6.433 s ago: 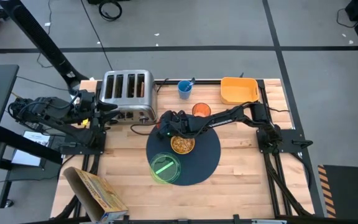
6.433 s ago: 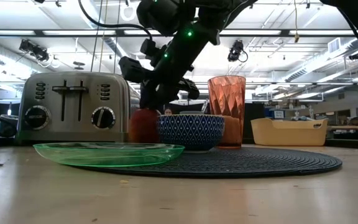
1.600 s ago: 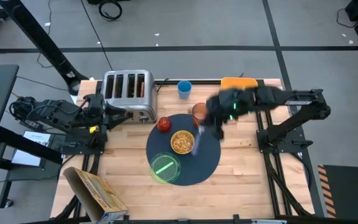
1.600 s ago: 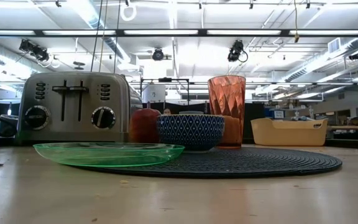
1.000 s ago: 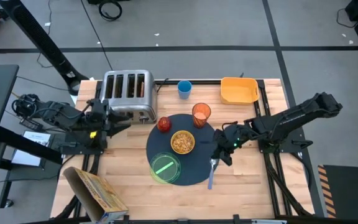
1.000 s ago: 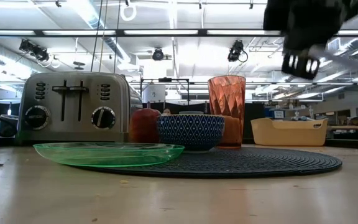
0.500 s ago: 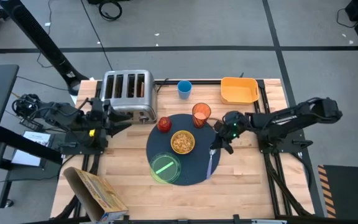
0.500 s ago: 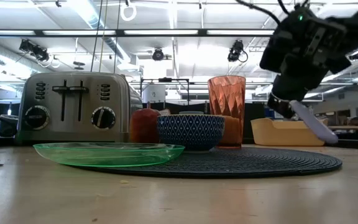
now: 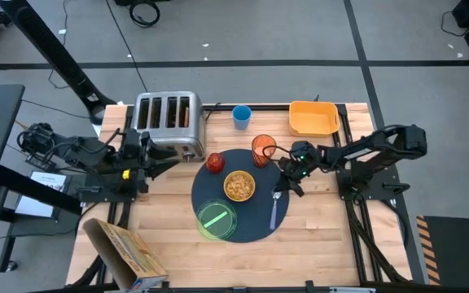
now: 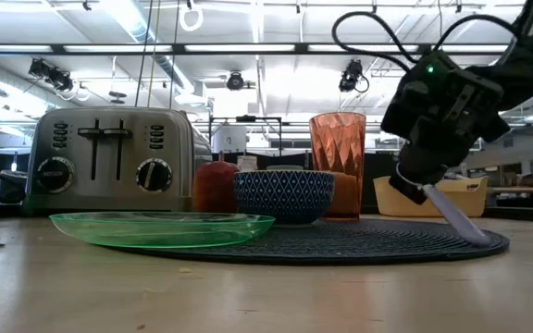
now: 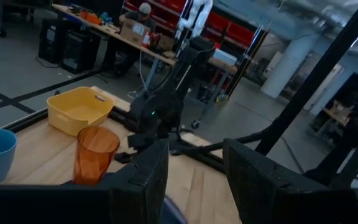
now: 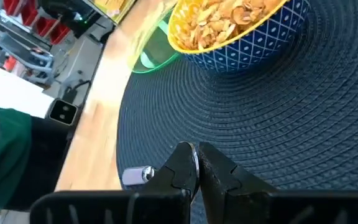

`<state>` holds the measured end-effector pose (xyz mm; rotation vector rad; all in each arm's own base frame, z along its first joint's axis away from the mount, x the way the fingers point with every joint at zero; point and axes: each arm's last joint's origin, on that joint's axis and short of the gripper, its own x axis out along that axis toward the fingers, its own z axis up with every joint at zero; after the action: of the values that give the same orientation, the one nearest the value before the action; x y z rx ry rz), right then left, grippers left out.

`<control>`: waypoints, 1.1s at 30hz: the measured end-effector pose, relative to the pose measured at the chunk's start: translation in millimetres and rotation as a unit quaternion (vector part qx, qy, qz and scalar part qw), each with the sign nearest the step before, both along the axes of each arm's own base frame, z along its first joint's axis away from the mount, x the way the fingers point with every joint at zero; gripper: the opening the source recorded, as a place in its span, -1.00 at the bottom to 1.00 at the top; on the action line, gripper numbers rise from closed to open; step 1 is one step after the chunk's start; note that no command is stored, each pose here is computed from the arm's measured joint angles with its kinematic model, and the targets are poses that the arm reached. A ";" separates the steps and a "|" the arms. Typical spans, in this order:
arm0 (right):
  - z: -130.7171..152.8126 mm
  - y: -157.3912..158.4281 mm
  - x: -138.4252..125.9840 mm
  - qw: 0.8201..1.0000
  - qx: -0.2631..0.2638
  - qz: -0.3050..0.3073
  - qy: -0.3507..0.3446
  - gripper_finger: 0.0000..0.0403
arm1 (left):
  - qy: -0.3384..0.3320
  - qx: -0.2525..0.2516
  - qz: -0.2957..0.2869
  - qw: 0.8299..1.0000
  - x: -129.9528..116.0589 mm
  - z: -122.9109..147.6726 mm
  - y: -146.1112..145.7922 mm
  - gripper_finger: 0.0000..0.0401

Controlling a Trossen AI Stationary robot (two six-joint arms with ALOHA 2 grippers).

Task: Arrange a breakfast setting
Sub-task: Put the violet spoon from the cup to the right side of the yellow bowl on the placemat

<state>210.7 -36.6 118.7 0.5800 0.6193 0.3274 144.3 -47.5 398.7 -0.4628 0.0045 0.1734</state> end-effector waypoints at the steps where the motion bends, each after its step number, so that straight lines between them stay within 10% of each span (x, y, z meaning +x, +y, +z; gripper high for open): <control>1: -1.6 -0.5 0.6 1.000 0.000 -0.003 0.002 -0.92 | -0.003 -0.003 0.000 1.000 0.9 0.4 -0.4 -0.20; 23: 14.6 26.9 -6.0 0.994 -0.048 -0.074 0.064 -0.55 | -0.004 -0.008 0.000 1.000 3.0 0.1 -1.3 -0.20; 29: 47.6 70.6 -3.4 0.972 -0.052 -0.169 0.152 -0.55 | 0.000 0.018 -0.001 1.000 2.9 0.2 -1.3 -0.20; 33: 64.5 97.9 7.7 0.931 0.043 -0.289 0.218 -0.55 | 0.004 0.038 -0.002 0.999 2.9 0.2 -1.3 -0.20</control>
<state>218.4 61.3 183.2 0.8998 0.8270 -0.3436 147.1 -48.8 398.9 -0.3855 0.0058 0.1713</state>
